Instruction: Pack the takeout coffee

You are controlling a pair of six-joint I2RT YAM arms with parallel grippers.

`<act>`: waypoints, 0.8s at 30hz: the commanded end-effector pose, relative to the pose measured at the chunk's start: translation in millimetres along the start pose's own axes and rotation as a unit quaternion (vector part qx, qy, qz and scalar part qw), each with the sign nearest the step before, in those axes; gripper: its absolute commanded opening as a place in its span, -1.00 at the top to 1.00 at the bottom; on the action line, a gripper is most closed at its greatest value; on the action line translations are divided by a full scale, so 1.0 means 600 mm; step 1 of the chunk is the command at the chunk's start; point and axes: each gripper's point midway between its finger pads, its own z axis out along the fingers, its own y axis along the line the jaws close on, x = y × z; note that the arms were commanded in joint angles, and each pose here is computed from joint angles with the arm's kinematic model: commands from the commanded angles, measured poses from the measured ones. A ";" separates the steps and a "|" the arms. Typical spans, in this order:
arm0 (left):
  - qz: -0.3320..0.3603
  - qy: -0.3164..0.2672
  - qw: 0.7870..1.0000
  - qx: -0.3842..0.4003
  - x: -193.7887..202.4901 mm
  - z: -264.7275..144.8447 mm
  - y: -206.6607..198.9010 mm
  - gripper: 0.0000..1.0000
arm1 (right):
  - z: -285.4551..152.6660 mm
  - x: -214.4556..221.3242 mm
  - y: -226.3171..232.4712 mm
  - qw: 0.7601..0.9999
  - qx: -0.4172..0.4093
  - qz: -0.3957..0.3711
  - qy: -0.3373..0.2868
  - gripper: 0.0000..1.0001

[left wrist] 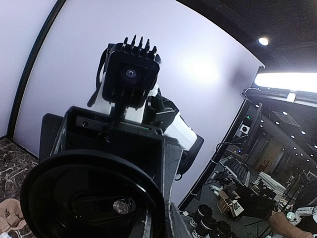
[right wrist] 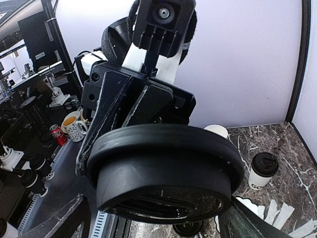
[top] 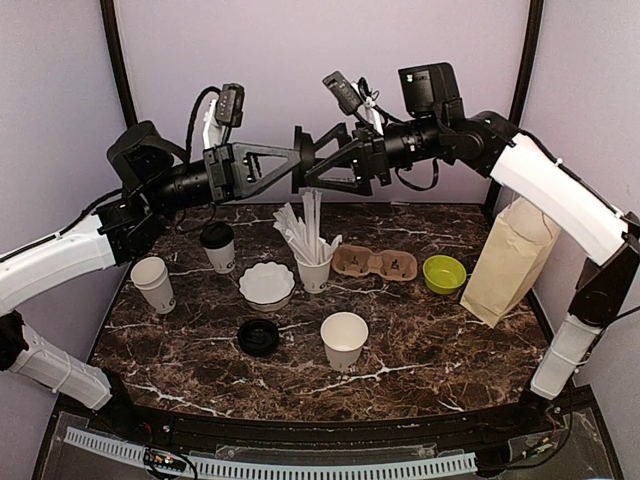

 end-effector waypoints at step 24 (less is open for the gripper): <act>0.061 0.043 0.972 -0.223 0.031 -0.106 0.056 -0.30 | -0.013 0.129 -0.029 0.986 0.082 -0.055 0.134 -0.43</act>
